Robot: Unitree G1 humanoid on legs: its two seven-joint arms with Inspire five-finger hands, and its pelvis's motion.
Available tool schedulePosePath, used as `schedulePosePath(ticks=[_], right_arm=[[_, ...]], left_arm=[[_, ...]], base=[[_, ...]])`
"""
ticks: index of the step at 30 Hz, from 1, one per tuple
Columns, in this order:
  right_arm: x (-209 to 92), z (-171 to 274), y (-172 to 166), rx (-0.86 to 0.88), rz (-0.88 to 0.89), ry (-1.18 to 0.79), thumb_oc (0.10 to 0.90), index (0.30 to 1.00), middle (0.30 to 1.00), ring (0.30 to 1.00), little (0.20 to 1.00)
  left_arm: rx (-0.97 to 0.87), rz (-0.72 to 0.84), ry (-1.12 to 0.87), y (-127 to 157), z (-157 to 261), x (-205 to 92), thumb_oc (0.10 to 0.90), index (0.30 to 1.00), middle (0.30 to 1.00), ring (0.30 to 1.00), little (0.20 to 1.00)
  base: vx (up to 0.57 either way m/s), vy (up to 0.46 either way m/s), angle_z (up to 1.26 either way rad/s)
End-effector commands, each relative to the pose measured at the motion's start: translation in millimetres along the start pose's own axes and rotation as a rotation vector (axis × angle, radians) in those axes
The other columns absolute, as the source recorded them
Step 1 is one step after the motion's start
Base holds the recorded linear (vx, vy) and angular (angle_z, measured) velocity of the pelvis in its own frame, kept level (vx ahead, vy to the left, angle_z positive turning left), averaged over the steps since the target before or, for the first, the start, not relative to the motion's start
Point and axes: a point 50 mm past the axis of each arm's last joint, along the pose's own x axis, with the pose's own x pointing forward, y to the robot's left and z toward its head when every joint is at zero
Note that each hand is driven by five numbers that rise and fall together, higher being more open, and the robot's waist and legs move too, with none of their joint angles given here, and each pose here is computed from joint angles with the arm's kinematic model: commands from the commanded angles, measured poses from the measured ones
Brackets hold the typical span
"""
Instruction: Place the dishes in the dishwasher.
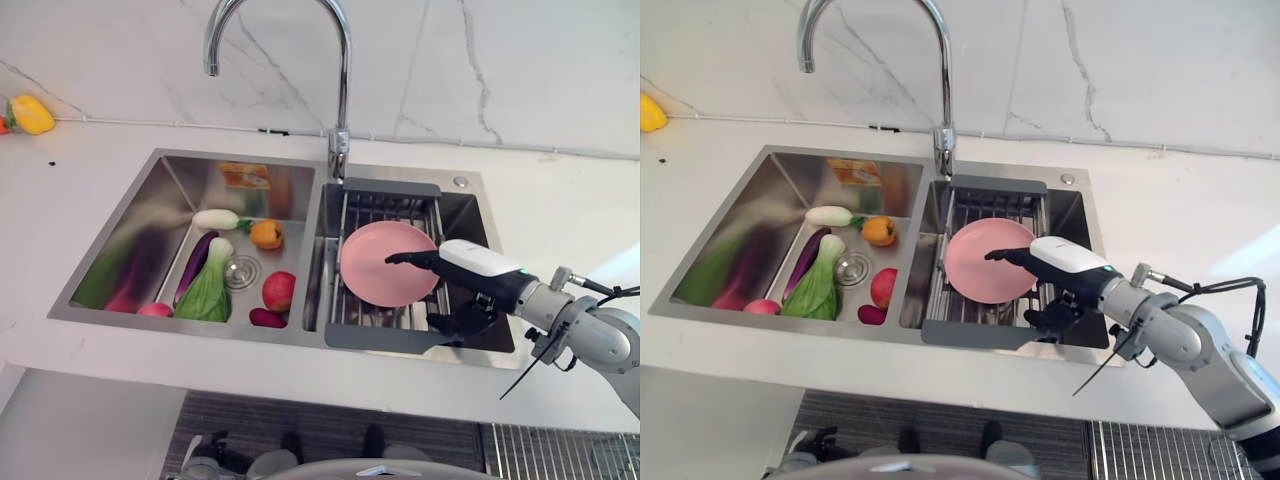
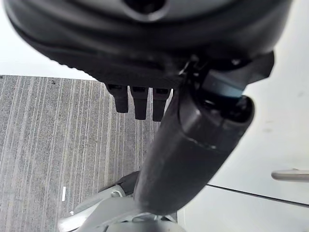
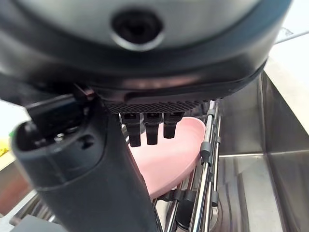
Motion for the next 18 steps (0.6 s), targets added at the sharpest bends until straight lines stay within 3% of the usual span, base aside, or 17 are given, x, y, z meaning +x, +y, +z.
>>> schedulePosePath(ticks=[1, 9, 18], right_arm=[[0.1, 21.2, -21.2, -0.138, -0.041, -0.104, 0.8, 0.9, 0.9, 0.9, 0.9], [12.4, 20.5, -20.2, -0.191, -0.077, -0.1, 0.8, 0.9, 0.9, 0.9, 0.9], [16.7, 25.6, -29.1, -0.314, -0.311, -0.098, 0.8, 0.9, 0.9, 0.9, 0.9]], left_arm=[[0.08, -0.003, 0.0, 0.7, 2.2, 2.0, 0.8, 0.9, 0.9, 0.9, 0.9], [0.077, -0.002, -0.004, -1.4, 3.0, 1.6, 0.8, 0.9, 0.9, 0.9, 0.9], [0.091, 0.023, 0.007, -2.6, -0.5, 0.9, 0.8, 0.9, 0.9, 0.9, 0.9]], base=[[0.0, 0.0, 0.0], [0.0, 0.0, 0.0], [0.0, 0.0, 0.0]])
